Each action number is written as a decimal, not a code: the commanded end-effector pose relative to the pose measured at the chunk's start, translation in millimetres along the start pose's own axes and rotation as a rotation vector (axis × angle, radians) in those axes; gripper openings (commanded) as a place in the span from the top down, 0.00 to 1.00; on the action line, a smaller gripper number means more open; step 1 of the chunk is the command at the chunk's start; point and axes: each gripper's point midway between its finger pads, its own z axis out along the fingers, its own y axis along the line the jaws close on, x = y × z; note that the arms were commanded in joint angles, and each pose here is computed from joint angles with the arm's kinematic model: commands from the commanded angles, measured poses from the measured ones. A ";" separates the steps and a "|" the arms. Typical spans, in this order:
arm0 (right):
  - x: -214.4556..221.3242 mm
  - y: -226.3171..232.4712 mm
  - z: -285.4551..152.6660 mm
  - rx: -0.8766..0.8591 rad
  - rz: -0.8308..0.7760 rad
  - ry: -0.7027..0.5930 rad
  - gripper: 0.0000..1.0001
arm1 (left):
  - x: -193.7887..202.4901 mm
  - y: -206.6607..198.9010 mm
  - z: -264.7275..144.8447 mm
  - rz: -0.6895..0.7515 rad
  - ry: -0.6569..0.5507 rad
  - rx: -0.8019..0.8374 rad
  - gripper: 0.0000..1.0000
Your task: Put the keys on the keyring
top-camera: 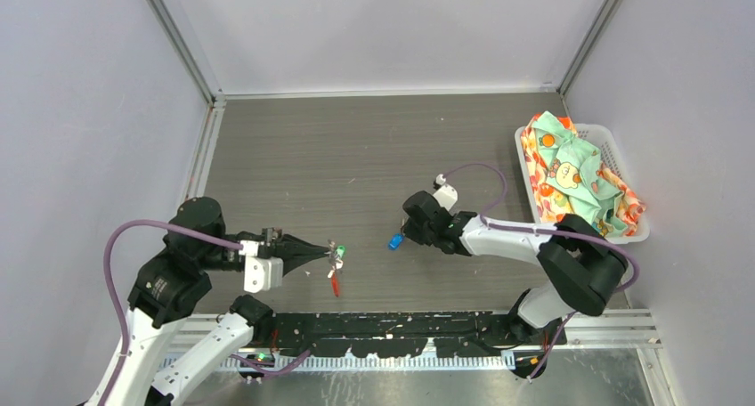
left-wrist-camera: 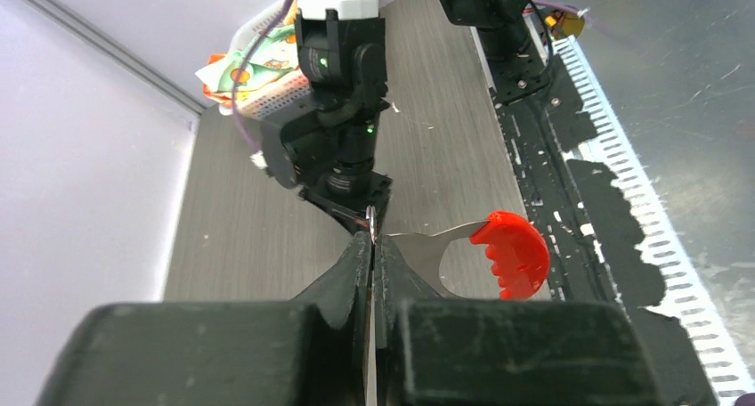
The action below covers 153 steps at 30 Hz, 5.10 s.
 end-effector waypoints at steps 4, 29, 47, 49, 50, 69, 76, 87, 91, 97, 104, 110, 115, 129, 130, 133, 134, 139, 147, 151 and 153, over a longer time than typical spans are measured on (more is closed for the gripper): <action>-38.7 94.4 -74.4 -0.441 -0.551 -0.124 0.99 | -10.8 0.0 6.2 -0.156 -0.075 -0.005 1.00; 1.7 179.3 -366.1 -1.663 -1.442 -0.189 0.99 | -45.8 -19.2 10.4 -0.310 -0.213 0.218 1.00; 34.5 194.6 -393.0 -1.842 -1.539 -0.049 0.99 | -51.8 -23.9 11.7 -0.318 -0.252 0.307 1.00; 39.2 193.8 -393.2 -1.847 -1.560 -0.032 0.99 | -51.9 -23.3 12.0 -0.317 -0.253 0.310 1.00; 41.2 194.4 -392.9 -1.849 -1.566 -0.030 0.99 | -51.7 -23.2 12.2 -0.318 -0.254 0.312 1.00; 54.0 213.4 -386.1 -1.838 -1.588 -0.053 0.99 | -49.4 -21.9 13.4 -0.329 -0.244 0.312 1.00; 58.5 212.4 -386.5 -1.860 -1.585 -0.025 0.99 | -46.4 -20.4 13.9 -0.315 -0.230 0.297 1.00; 64.2 212.0 -386.8 -1.889 -1.576 -0.008 0.99 | -41.9 -21.0 14.3 -0.313 -0.213 0.290 1.00; 66.4 211.3 -387.3 -1.898 -1.570 0.005 0.99 | -40.5 -20.5 14.6 -0.316 -0.206 0.286 1.00; 67.9 210.1 -385.9 -1.897 -1.569 0.024 0.99 | -40.2 -19.7 14.7 -0.314 -0.203 0.282 1.00; 70.6 207.1 -381.1 -1.880 -1.580 0.058 0.99 | -40.7 -18.0 14.5 -0.308 -0.199 0.274 1.00; 70.7 202.9 -381.5 -1.883 -1.591 0.054 0.99 | -41.2 -17.8 14.4 -0.306 -0.199 0.273 1.00; 71.5 200.9 -383.4 -1.894 -1.592 0.053 0.99 | -38.8 -17.2 15.3 -0.313 -0.193 0.270 1.00; 72.4 190.4 -385.9 -1.901 -1.601 0.059 0.99 | -34.2 -16.3 15.9 -0.312 -0.171 0.263 1.00; 72.2 189.9 -386.2 -1.901 -1.602 0.058 0.99 | -33.7 -16.0 16.0 -0.313 -0.170 0.261 1.00; 72.6 188.0 -386.8 -1.903 -1.603 0.067 0.99 | -33.7 -16.2 16.1 -0.314 -0.170 0.262 1.00; 72.8 187.3 -387.1 -1.905 -1.604 0.070 0.99 | -33.6 -16.1 16.1 -0.315 -0.169 0.261 1.00; 74.1 184.1 -384.6 -1.899 -1.612 0.088 0.99 | -34.5 -15.4 15.7 -0.313 -0.168 0.258 1.00; 74.6 179.9 -384.5 -1.896 -1.619 0.103 0.99 | -34.9 -15.5 15.4 -0.311 -0.168 0.257 1.00; 74.2 177.8 -383.5 -1.886 -1.624 0.103 0.99 | -35.1 -15.4 15.3 -0.310 -0.167 0.255 1.00; 74.2 176.5 -383.2 -1.884 -1.623 0.106 0.99 | -35.0 -15.0 15.4 -0.311 -0.167 0.255 1.00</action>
